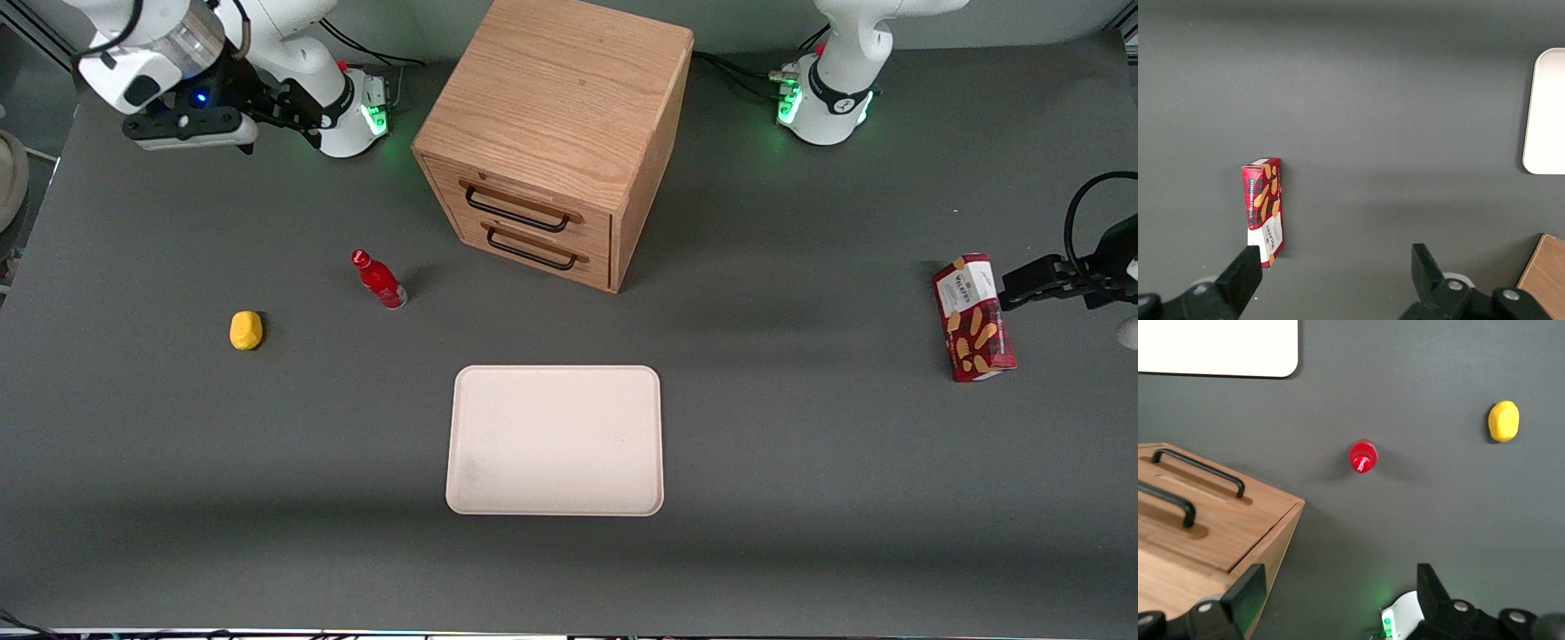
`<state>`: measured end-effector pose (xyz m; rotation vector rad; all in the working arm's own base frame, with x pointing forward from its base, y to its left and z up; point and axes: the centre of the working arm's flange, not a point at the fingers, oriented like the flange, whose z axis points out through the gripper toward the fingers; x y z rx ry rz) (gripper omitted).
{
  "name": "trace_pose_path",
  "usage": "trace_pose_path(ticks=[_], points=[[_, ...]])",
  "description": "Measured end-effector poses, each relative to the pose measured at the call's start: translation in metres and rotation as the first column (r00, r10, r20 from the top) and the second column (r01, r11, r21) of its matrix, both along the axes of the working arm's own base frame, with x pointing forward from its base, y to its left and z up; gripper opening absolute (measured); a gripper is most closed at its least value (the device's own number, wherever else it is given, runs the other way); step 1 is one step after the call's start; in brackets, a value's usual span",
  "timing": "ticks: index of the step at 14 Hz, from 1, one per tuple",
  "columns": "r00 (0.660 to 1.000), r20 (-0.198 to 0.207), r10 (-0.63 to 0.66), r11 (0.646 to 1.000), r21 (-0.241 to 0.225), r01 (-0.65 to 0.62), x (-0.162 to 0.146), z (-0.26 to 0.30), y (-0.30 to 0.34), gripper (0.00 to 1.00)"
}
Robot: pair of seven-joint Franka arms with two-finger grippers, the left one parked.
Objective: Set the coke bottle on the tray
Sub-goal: 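Lower the open right gripper around the red bottle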
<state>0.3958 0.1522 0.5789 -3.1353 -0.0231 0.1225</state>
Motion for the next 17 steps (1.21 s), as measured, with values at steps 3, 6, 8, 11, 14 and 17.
trace_pose_path(ticks=[3,6,8,11,14,17], points=[[1.000,0.022,0.004,1.000,-0.010,-0.004,0.006,-0.039,0.003,1.00],[0.999,0.043,0.014,0.999,-0.033,-0.012,0.017,-0.072,0.006,1.00],[0.998,0.057,0.018,0.999,-0.033,-0.016,0.021,-0.100,0.010,1.00],[0.996,0.082,0.024,0.999,-0.023,-0.022,0.022,-0.138,0.013,1.00],[0.994,0.102,0.028,1.000,-0.016,-0.027,0.020,-0.174,0.013,1.00],[0.990,0.136,0.038,0.999,-0.015,-0.037,0.015,-0.204,0.010,1.00]])
